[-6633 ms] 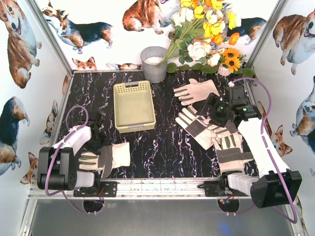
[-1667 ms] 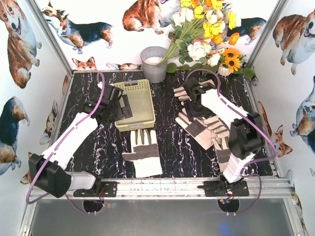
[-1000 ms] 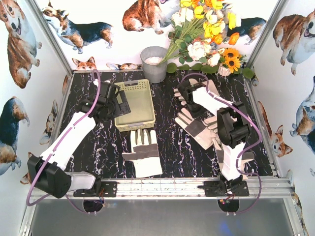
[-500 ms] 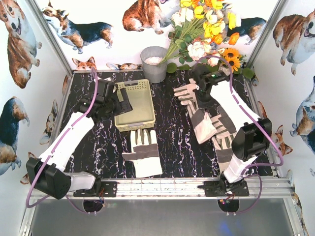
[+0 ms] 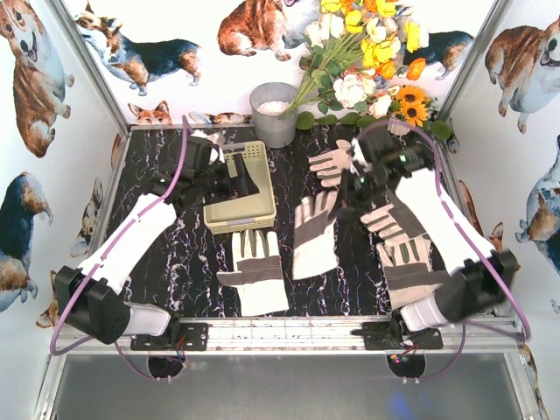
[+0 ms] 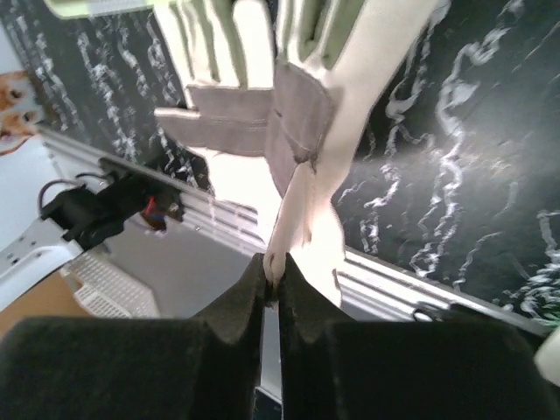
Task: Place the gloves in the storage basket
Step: Pick up the glove from the center of the board.
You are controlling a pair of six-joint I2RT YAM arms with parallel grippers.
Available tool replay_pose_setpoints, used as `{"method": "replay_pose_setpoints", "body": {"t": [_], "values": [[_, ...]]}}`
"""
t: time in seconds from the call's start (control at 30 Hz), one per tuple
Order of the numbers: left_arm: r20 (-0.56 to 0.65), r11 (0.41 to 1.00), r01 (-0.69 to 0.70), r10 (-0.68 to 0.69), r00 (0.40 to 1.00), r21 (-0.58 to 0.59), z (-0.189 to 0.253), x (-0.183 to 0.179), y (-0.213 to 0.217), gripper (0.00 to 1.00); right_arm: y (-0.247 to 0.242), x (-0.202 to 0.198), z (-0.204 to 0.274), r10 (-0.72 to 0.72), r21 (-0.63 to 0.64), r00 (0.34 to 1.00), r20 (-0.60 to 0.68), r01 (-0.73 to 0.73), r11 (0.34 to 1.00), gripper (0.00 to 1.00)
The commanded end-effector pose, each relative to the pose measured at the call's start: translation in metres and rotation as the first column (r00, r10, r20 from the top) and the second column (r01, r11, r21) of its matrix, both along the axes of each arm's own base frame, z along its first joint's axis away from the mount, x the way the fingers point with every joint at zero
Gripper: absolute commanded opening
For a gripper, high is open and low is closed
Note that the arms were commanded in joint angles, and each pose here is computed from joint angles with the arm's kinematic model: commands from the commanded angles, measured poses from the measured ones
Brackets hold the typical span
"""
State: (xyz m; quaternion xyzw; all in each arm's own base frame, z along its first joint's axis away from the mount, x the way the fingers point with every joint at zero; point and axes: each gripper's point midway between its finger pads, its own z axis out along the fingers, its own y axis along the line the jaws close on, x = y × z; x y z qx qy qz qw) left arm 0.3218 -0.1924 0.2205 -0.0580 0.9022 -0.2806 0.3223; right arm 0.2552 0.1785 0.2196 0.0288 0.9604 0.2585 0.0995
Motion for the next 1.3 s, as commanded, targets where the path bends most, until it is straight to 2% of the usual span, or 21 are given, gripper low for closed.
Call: {"method": "replay_pose_setpoints", "body": {"t": [0.0, 0.17, 0.3, 0.4, 0.6, 0.77, 0.87, 1.27], "values": [[0.033, 0.981, 0.187, -0.185, 0.982, -0.051, 0.004, -0.017, -0.037, 0.83, 0.024, -0.023, -0.001, -0.006, 0.218, 1.000, 0.006, 0.005, 0.976, 0.00], [-0.012, 0.908, 0.416, -0.417, 0.909, -0.042, -0.027, -0.058, -0.079, 0.71, 0.015, -0.062, -0.094, -0.026, 0.159, 0.979, -0.203, 0.059, 0.986, 0.00], [-0.070, 0.830, 0.557, -0.557, 0.828, -0.028, -0.055, -0.092, -0.103, 0.64, 0.008, -0.067, -0.122, -0.030, 0.118, 0.980, -0.198, 0.054, 0.992, 0.00], [-0.082, 0.788, 0.615, -0.615, 0.784, -0.025, -0.068, -0.105, -0.116, 0.60, 0.007, -0.063, -0.127, -0.028, 0.113, 0.983, -0.179, 0.049, 0.992, 0.00], [-0.087, 0.751, 0.660, -0.660, 0.747, -0.034, -0.092, -0.105, -0.137, 0.46, 0.012, -0.041, -0.130, -0.072, 0.133, 0.993, -0.092, 0.084, 0.988, 0.00], [-0.136, 0.746, 0.666, -0.656, 0.742, 0.036, -0.119, -0.097, -0.141, 0.42, 0.018, -0.026, -0.131, -0.113, 0.158, 0.991, -0.077, 0.124, 0.980, 0.00], [-0.164, 0.747, 0.662, -0.647, 0.745, 0.061, -0.133, -0.091, -0.141, 0.42, 0.014, -0.024, -0.134, -0.140, 0.131, 0.988, -0.071, 0.148, 0.980, 0.00], [-0.248, 0.735, 0.673, -0.638, 0.729, 0.085, -0.168, -0.089, -0.141, 0.42, 0.014, -0.055, -0.143, -0.054, 0.145, 0.984, -0.169, 0.079, 0.986, 0.00]]}}
